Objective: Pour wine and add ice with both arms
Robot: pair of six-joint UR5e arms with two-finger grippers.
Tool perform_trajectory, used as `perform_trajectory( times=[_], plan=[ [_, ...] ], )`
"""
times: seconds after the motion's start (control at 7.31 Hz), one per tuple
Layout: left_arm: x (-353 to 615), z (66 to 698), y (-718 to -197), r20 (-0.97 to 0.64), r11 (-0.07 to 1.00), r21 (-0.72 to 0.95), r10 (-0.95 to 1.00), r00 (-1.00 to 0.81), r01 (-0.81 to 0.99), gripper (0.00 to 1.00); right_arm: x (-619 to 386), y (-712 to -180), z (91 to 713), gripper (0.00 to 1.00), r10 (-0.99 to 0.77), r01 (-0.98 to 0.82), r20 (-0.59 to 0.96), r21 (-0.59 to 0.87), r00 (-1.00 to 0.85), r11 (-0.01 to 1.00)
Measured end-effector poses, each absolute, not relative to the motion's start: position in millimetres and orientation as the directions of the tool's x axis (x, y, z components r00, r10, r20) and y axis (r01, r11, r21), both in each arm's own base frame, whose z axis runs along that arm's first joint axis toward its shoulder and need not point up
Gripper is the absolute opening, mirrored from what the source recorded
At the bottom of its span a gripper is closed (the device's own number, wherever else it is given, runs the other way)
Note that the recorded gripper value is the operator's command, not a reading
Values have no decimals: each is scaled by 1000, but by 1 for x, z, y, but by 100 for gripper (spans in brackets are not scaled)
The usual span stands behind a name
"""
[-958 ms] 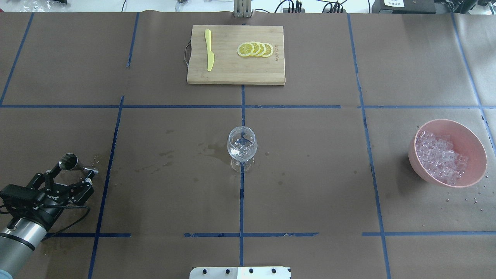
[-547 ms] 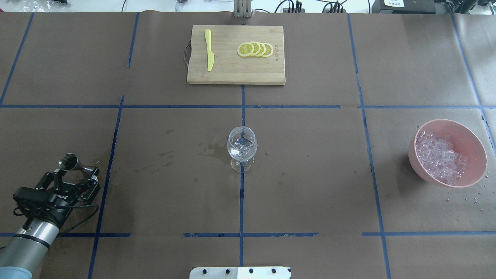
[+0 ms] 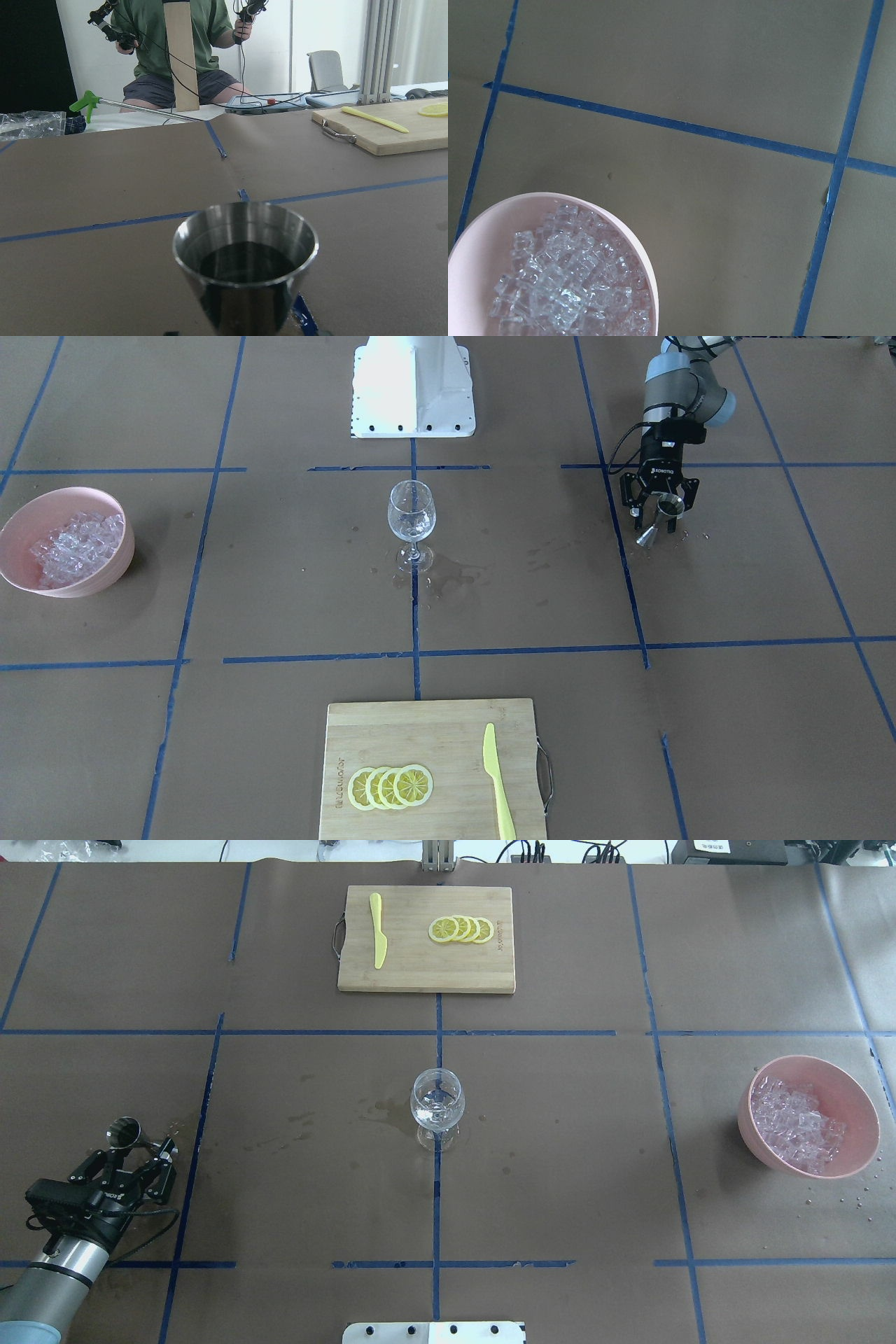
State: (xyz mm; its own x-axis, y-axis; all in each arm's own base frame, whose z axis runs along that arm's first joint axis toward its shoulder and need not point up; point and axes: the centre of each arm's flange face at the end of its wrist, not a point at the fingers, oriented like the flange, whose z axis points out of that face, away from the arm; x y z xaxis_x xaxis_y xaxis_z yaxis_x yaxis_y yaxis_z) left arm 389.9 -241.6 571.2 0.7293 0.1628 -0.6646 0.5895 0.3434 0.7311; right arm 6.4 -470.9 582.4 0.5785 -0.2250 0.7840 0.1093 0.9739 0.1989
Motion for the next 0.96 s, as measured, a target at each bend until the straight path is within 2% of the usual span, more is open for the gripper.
perform_trajectory(
  times=[0.14, 0.27, 0.68, 0.96],
  plan=[
    [390, 570, -242, -667, 344, 729, 163, 727, 592, 3, 6, -471, 582, 100, -226, 109, 784, 200, 578, 974],
    [389, 569, -242, -672, 344, 725, 163, 722, 597, 0, 6, -472, 581, 100, -228, 109, 783, 202, 578, 973],
    [374, 559, -243, -735, 334, 670, 173, 656, 663, 0, 6, -473, 579, 100, -231, 109, 783, 206, 578, 972],
    [368, 525, -244, -740, 311, 670, 203, 642, 674, 0, 6, -474, 578, 100, -233, 109, 782, 209, 579, 972]
  ],
)
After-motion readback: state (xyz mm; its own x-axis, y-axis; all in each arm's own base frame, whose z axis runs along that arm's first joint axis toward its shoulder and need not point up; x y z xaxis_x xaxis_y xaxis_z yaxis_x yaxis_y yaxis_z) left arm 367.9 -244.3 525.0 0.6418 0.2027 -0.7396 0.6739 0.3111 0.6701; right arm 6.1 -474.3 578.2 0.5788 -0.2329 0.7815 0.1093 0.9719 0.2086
